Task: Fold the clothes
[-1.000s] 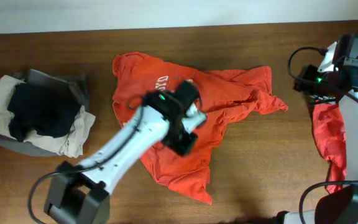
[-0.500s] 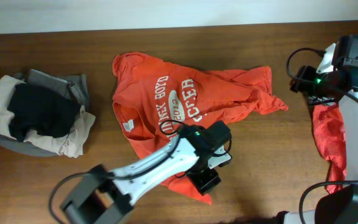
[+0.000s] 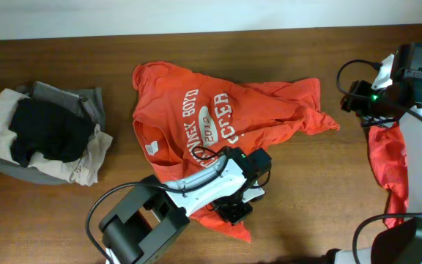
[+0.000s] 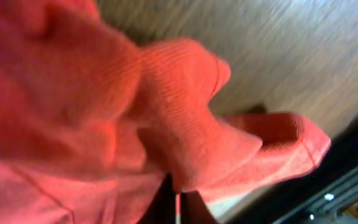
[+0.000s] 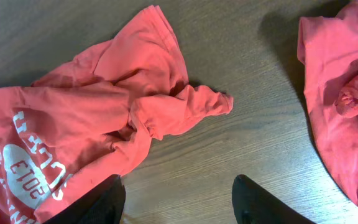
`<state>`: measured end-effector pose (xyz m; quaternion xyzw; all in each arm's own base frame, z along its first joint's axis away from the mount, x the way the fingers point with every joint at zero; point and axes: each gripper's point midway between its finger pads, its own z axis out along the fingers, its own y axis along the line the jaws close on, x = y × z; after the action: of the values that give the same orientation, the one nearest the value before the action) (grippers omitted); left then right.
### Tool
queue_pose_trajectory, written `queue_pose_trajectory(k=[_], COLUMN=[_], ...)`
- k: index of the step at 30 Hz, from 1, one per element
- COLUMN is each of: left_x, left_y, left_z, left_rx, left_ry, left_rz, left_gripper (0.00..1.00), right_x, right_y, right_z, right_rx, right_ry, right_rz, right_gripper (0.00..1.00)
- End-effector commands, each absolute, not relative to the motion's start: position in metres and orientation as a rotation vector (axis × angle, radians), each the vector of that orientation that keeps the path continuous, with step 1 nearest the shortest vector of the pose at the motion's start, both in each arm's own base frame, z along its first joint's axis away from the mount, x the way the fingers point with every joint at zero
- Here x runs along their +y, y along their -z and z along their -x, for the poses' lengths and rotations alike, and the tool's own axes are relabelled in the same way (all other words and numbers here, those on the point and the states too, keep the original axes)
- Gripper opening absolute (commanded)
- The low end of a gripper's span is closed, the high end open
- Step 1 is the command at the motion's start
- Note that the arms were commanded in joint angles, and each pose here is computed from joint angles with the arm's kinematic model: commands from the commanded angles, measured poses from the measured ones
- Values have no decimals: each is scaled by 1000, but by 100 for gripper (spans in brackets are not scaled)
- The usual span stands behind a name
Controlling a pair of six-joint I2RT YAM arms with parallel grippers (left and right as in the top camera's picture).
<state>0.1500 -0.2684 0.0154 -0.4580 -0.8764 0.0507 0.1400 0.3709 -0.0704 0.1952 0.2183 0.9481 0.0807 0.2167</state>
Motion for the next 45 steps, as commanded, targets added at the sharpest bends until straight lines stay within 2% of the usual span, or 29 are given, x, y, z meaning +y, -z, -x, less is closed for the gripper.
queue_pose_trajectory(k=[1, 12, 18, 22, 32, 34, 36, 38, 39, 45], left_x=[-276, -273, -226, -184, -128, -125, -123, -120, -117, -106], left_y=[-33, -156, -187, -210, -250, -252, -252, -253, -254, -257], left_z=[-170, -220, -244, -262, -274, -274, -274, -275, -275, -281], left_rx=[-2587, -2808, -2954, -3097, -3299, -3309, -3309, -3307, -3305, -3336], left_ry=[-103, 98, 342, 444, 392, 390, 397, 430, 463, 529], left_rz=[1374, 1492, 1309, 1059, 756, 741, 738, 736, 734, 641], left_gripper=[1, 1, 0, 0, 1, 0, 1, 1, 0, 1], right_x=[-69, -69, -61, -41, 4, 15, 22, 25, 24, 1], right_y=[-193, -168, -118, -75, -28, -29, -31, -33, -35, -69], right_z=[-370, -371, -376, -390, -429, -434, -435, -434, -432, -423], right_rx=[2635, 2700, 2817, 2877, 2787, 2770, 2770, 2776, 2786, 2785], right_ry=[-234, -243, -340, -559, -945, -979, -984, -978, -964, -787], right_rz=[-597, -622, -657, -613, -455, -413, -392, -383, -388, -411], right_gripper=[61, 70, 74, 74, 76, 67, 34, 8, 4, 4])
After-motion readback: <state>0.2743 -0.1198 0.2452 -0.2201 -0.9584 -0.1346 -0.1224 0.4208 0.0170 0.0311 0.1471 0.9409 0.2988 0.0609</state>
